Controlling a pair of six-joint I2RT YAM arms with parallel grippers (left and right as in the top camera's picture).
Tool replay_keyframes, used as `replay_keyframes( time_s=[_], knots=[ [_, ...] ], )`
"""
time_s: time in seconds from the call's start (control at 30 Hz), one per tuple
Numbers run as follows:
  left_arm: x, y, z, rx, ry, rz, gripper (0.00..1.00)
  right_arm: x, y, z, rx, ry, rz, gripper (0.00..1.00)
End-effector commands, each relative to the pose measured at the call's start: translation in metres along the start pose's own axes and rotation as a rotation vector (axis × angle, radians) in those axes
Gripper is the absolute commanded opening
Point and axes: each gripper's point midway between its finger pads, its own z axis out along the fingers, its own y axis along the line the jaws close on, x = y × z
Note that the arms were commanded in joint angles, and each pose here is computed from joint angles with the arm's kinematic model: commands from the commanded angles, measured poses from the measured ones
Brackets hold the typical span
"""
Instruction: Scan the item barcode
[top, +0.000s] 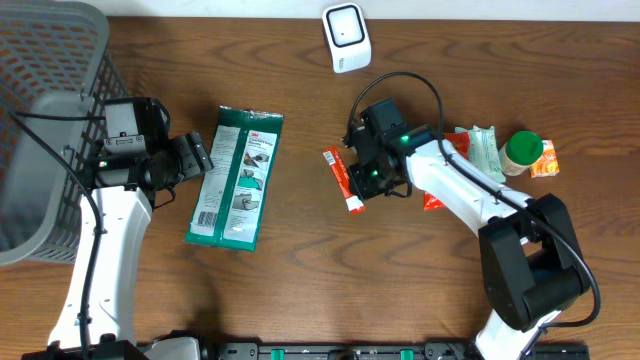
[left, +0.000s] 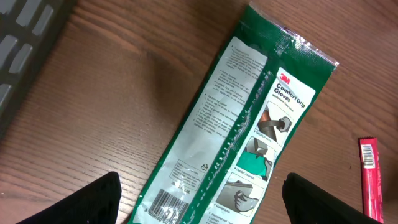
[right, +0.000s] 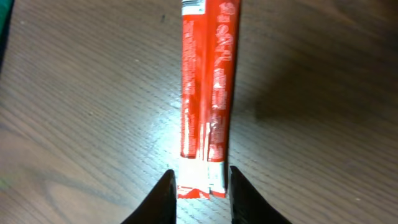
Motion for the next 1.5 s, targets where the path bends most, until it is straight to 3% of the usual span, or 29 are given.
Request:
replay_keyframes(
  time_s=[0.0,1.23,1.47],
  knots=[
    [-0.002,0.002,-0.001,-0.01,-0.005,0.019,0.84,0.001,0.006,-0.001,0.001,-0.001,-0.03,0.2],
    [-0.002,0.002,-0.001,-0.01,-0.005,0.019,0.84,0.017,-0.007,0.047,0.083,0.059,0.007,0.26],
    [-0.002,0.002,-0.001,-0.01,-0.005,0.019,0.84,0.017,-0.007,0.047,0.084,0.059,0.006,0.16]
  ],
)
